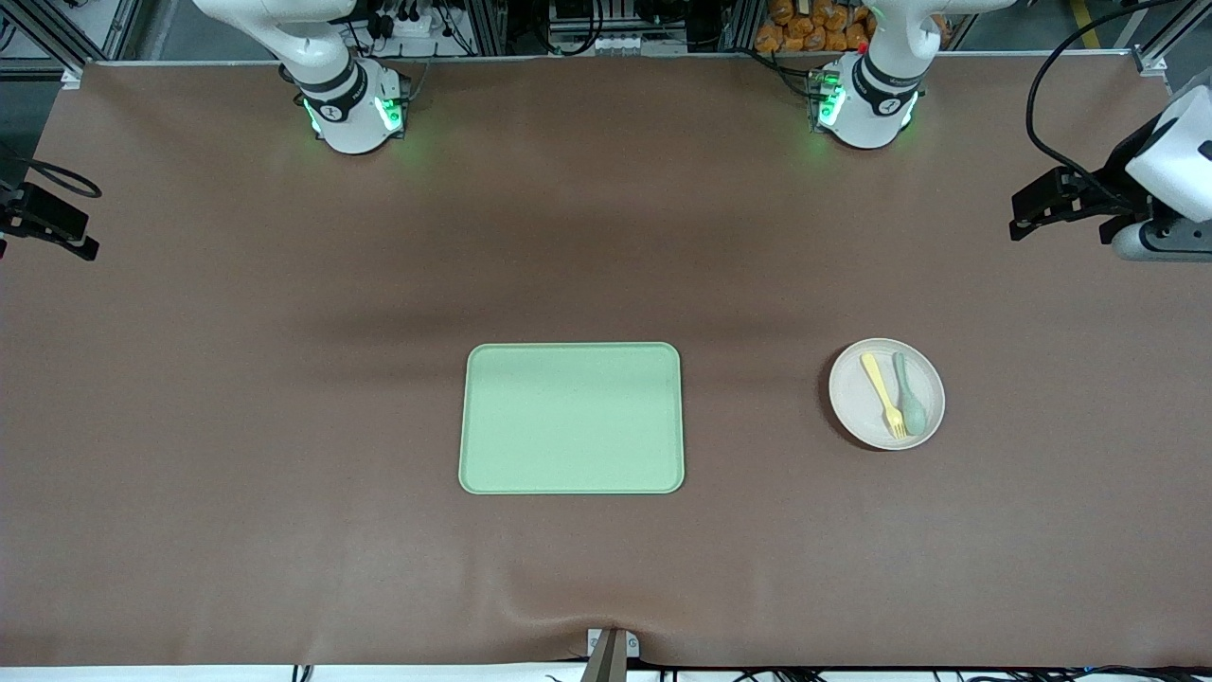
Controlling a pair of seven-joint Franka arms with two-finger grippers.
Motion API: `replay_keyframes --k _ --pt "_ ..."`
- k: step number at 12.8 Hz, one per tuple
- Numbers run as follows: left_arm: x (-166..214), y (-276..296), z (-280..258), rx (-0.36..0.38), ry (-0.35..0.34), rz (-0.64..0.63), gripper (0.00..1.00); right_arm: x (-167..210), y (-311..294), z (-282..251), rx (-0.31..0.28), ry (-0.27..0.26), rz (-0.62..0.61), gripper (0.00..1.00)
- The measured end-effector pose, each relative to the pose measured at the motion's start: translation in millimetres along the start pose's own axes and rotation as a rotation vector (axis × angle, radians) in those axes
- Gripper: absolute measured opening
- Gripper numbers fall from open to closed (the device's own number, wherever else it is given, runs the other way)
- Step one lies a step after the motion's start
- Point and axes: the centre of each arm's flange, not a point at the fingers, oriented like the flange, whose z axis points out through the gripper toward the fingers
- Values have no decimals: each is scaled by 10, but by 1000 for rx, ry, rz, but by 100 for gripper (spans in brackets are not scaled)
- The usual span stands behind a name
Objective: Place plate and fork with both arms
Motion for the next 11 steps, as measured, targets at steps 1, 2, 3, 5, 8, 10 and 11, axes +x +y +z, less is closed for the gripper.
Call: replay_keyframes --k 1,2,3,5,8,10,11 --pt "20 -13 31 0 -6 -2 100 0 0 0 0 0 0 100" --pt "43 -31 65 -1 -12 -6 100 0 0 0 0 0 0 100" --pt "65 -69 99 -1 -19 -13 100 0 1 0 0 0 0 100" --pt "137 -225 217 -2 -40 -40 100 0 3 1 0 0 1 100" --pt "371 -583 604 6 -92 -95 100 1 6 3 0 0 1 100" --pt "529 -734 861 70 -112 -106 100 1 7 3 0 -1 1 100" --pt "595 -780 998 111 -131 -104 100 1 7 4 0 -1 1 100"
